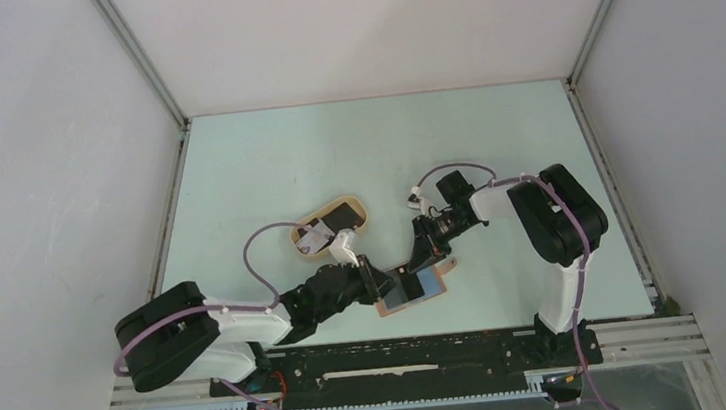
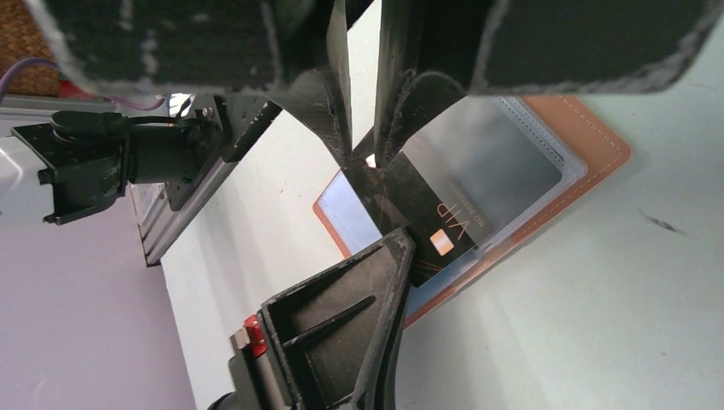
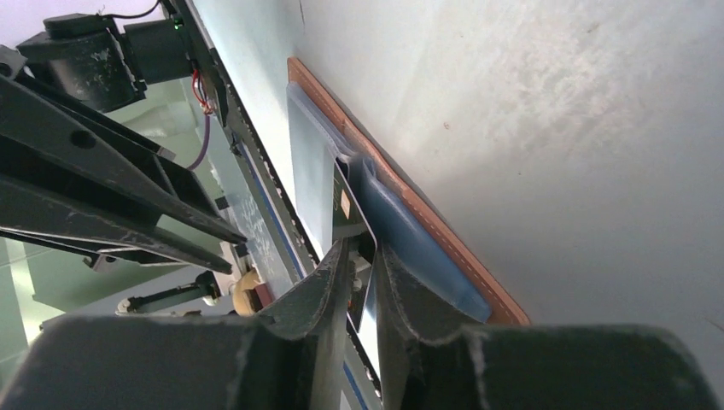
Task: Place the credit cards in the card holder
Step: Insert the credit card into the card holder.
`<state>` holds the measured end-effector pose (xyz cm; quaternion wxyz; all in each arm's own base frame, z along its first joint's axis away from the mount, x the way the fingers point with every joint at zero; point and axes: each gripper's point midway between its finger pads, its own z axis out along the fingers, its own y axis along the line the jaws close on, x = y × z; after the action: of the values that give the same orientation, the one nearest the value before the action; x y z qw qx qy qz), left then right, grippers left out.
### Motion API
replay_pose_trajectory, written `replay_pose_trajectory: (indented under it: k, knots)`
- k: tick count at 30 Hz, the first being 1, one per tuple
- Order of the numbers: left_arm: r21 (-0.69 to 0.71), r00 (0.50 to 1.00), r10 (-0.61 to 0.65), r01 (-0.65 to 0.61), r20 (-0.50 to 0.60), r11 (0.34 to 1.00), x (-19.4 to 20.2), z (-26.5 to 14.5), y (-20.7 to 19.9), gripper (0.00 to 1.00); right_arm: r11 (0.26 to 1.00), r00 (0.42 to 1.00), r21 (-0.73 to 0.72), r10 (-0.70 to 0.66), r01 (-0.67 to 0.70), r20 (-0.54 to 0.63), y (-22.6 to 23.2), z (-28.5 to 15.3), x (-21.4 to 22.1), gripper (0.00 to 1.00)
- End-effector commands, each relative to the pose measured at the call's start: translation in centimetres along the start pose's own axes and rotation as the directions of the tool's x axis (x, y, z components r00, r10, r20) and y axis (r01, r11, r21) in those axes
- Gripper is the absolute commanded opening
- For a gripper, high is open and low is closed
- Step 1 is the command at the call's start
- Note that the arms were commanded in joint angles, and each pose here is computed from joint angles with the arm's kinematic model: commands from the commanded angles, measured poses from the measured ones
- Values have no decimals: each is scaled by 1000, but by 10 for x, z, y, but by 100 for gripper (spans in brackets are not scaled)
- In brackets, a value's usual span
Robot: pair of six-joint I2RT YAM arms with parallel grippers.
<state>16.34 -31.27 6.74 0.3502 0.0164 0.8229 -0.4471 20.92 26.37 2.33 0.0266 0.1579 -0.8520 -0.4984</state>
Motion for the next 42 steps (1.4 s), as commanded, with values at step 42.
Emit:
replay_pose_trajectory:
  k: [42]
  knots:
    - [-253,993,96,-109,-62,961,0,-32,46,15,946,967,209,-229,248,-111,11,-3,-3,46]
